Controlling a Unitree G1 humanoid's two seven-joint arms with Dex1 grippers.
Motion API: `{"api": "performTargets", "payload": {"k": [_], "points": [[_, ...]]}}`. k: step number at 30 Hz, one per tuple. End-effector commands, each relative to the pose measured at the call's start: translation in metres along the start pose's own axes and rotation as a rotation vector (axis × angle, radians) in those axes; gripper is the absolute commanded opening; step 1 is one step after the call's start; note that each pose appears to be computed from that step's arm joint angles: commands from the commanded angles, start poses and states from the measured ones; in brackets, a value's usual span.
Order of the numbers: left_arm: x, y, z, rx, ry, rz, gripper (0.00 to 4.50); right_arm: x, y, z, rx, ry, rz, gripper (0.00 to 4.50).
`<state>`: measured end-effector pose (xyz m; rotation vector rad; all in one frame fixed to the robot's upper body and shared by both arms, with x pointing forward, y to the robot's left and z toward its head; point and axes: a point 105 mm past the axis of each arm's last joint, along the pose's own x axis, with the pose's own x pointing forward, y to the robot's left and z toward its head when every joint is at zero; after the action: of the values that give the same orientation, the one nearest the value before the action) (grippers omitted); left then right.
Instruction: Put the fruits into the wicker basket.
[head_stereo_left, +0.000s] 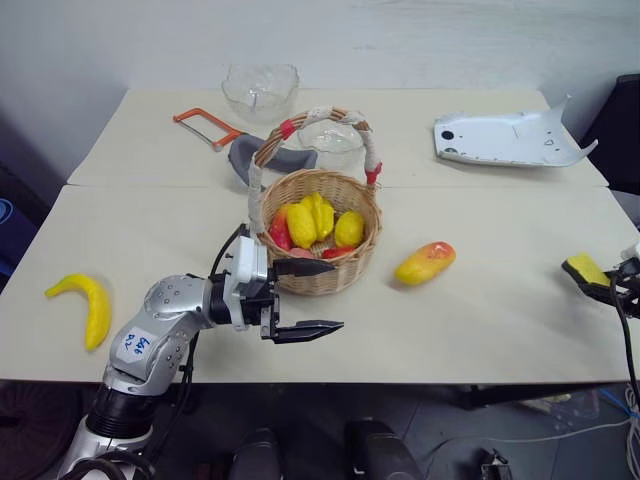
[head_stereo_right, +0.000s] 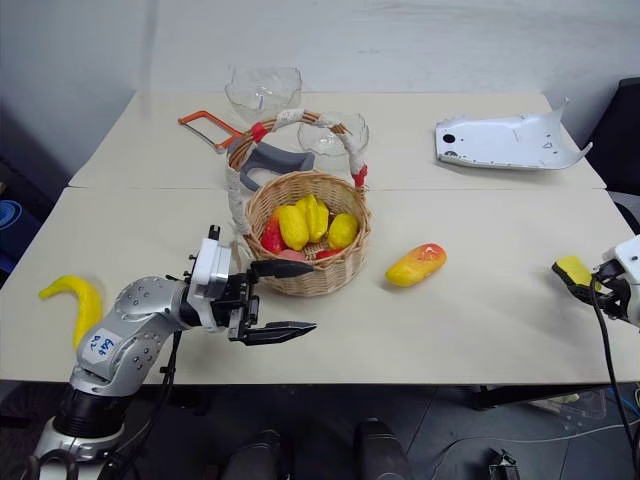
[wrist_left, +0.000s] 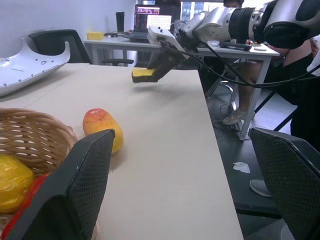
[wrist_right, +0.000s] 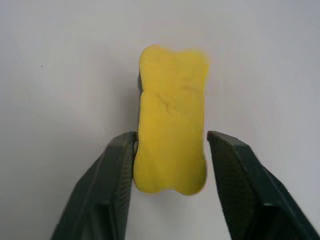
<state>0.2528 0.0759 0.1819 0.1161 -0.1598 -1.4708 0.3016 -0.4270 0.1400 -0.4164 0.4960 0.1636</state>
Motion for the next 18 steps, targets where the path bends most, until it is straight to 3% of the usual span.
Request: {"api": "performTargets", "payload": {"k": [1,4,7,10,13,15,18], "points": [[-0.008,0.001,-0.002,0.094,0.002,0.036,4.5,-0.019,-0.018,0.02,-0.059,-0.077,-0.064,3.48],[-0.028,0.006,-0.005,0.131,0.044,0.119,4.5,-0.031,-0.009,0.048,-0.139,-0.244,-0.016,4.46],[-0.055,0.008,-0.009,0.14,0.12,0.254,4.5,-0.046,0.026,0.084,-0.146,-0.495,0.129,4.46],[-0.111,0.005,-0.01,0.09,0.156,0.555,4.5,-0.052,0.104,0.113,-0.191,-0.724,0.363,4.46],[-0.162,-0.005,-0.016,0.055,0.156,0.803,4.5,-0.042,0.178,0.111,-0.216,-0.744,0.557,4.46],[-0.205,-0.017,-0.029,0.028,0.196,0.989,4.5,-0.057,0.243,0.118,-0.212,-0.852,0.805,4.46],[-0.28,-0.037,-0.032,-0.002,0.18,1.349,4.5,-0.073,0.288,0.129,-0.162,-1.012,0.938,4.46]]}}
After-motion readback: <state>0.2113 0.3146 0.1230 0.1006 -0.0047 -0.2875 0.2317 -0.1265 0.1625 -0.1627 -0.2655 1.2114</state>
